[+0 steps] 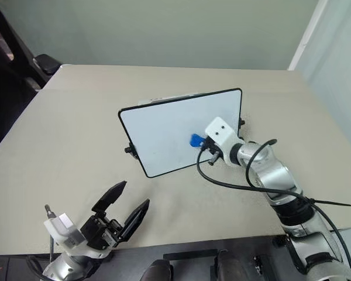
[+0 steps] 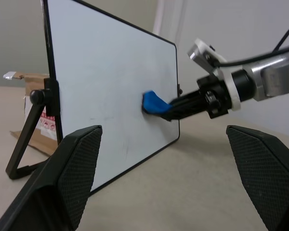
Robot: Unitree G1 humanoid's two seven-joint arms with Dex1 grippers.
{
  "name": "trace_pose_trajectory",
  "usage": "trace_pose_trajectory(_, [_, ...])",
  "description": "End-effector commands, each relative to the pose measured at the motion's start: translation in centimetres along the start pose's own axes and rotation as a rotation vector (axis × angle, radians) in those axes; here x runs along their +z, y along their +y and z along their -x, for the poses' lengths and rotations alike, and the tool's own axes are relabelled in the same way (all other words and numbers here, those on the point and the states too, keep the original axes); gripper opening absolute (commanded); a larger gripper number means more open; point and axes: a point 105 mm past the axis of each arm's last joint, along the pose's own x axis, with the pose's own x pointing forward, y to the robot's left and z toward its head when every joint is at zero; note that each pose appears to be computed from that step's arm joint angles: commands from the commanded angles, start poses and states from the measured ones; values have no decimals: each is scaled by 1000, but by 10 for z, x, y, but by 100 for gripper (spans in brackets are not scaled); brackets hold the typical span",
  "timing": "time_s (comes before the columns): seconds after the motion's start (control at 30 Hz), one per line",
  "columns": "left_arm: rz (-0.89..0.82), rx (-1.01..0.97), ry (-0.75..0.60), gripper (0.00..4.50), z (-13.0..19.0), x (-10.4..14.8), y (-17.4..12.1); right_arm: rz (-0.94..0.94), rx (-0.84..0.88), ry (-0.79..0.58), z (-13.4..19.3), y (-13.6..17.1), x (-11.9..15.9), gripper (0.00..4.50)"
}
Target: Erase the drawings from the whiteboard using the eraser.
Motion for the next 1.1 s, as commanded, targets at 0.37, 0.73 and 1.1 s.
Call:
trace_pose_trajectory(0.37, [-5, -32, -26, 450, -1, 7, -7, 10, -110, -7, 17, -22, 2, 31])
trace_pose_trajectory(0.73, [3, -38, -24, 450, -1, 7, -11, 62, -28, -112, 13, 1, 40, 31])
trace_pose_trajectory(1.1, [4, -41, -28, 450, -3, 6, -13, -26, -52, -105, 19, 1, 24, 31])
